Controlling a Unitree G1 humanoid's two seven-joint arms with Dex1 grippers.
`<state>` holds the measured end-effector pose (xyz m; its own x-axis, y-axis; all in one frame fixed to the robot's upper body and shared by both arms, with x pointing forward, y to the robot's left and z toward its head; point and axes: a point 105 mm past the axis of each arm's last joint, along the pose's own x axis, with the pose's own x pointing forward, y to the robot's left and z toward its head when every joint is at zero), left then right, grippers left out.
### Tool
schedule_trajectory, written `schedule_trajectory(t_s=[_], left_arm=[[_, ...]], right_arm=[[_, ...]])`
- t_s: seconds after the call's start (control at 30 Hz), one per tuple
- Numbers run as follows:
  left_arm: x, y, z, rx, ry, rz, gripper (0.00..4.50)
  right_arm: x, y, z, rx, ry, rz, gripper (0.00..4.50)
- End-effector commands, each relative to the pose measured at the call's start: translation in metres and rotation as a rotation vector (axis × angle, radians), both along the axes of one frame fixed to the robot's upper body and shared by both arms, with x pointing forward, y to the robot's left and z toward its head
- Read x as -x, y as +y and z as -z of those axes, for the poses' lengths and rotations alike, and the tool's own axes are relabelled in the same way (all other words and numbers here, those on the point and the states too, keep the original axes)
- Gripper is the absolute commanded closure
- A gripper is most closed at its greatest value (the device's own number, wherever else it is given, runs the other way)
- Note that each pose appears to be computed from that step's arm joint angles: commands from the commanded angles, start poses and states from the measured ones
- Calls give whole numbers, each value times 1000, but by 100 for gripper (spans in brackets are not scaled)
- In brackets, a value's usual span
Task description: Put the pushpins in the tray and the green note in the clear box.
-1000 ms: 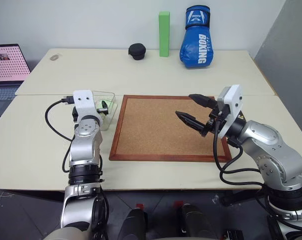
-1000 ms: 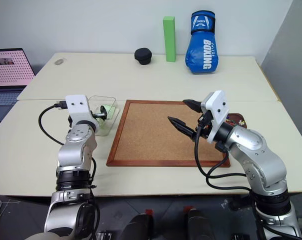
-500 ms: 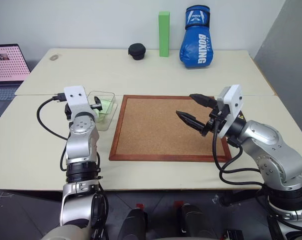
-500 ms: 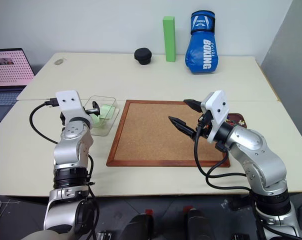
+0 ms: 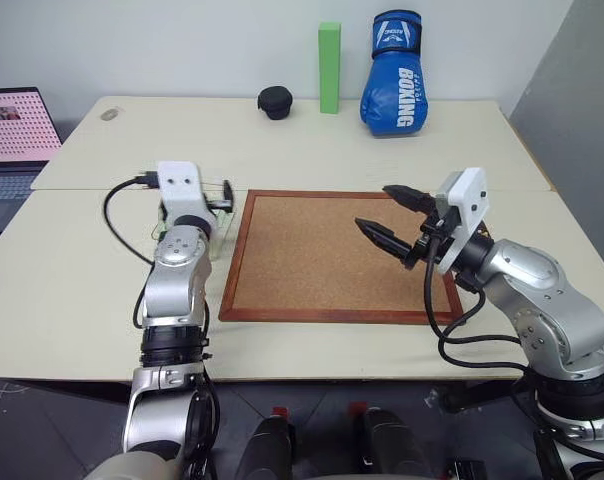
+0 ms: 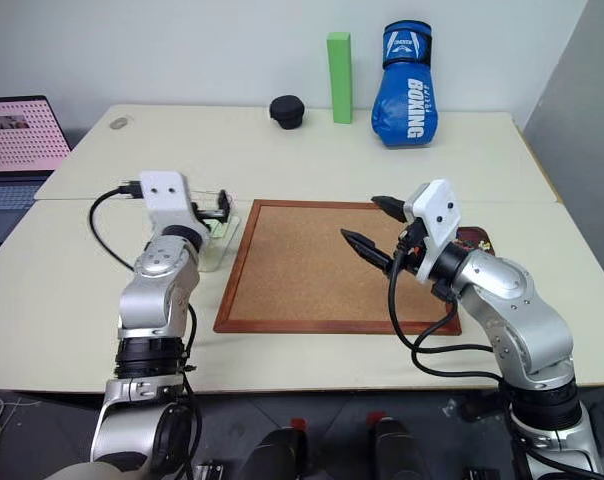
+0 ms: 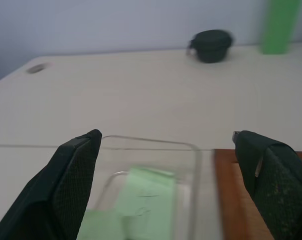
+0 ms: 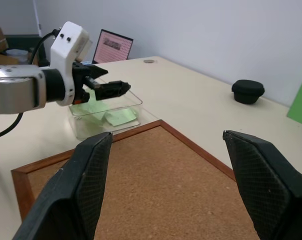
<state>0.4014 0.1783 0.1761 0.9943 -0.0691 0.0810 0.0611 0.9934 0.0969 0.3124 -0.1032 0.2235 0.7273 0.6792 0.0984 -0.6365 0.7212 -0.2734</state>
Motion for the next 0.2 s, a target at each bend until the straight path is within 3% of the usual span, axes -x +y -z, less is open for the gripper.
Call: schedule_trajectory(t_s=[0.03,0.2], left_arm=[[22,-53,-3,22,-53,246,5],[32,-51,29,76,4,169,5]], right_arm=[[-26,-47,1,-26,-48,392,77],[-28,-43,32,-94,39,507,77]])
